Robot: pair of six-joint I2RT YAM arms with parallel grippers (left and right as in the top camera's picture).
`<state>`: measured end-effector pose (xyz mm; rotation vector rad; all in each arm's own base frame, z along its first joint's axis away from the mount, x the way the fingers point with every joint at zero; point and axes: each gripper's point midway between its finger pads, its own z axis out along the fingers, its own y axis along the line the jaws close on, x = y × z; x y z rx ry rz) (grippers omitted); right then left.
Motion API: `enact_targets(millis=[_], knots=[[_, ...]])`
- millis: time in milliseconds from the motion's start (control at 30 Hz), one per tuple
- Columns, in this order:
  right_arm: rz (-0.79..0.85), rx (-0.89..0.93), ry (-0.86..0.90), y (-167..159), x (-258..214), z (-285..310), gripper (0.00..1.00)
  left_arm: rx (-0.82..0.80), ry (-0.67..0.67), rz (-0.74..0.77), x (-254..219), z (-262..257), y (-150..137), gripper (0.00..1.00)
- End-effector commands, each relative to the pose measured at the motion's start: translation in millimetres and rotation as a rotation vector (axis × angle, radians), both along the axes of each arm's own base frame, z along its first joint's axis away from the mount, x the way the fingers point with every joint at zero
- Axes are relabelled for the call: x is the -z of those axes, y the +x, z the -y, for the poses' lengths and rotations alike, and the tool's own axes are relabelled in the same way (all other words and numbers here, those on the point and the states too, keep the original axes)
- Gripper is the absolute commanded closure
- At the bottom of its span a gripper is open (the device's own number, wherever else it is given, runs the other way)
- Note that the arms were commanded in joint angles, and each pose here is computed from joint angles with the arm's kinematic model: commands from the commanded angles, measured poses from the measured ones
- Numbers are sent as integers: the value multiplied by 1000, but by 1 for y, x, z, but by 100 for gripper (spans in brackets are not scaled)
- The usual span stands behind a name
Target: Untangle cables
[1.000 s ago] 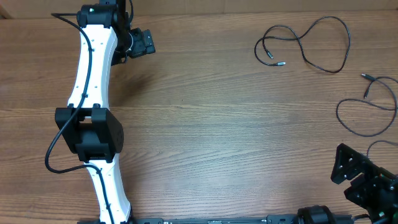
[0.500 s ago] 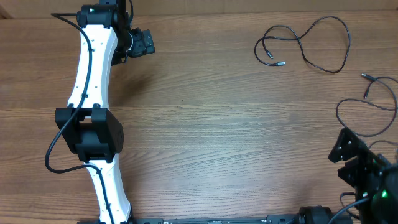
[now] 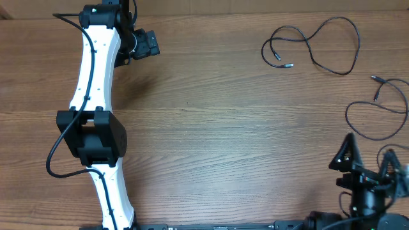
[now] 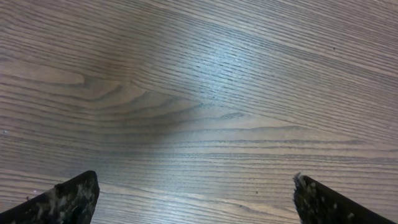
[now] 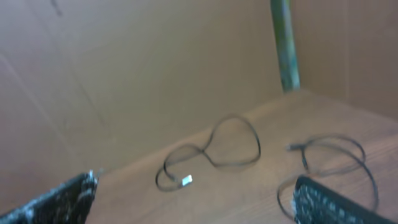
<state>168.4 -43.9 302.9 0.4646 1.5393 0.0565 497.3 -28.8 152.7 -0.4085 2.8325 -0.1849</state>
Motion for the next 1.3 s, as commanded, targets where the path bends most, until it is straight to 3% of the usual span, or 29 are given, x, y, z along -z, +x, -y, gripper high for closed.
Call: enact_targets(millis=[0,533,1000,1267], knots=[[0,-30,-33,8,19,-4,0,18,12,19,-4,0,4,0],[65,-134,-38,63,80,-16,0,18,12,19,-4,0,4,1],[20,-139,-31,77,130,-16,0,18,12,19,-4,0,4,1],[10,-141,-36,77,132,-16,0,18,12,19,-4,0,4,0]])
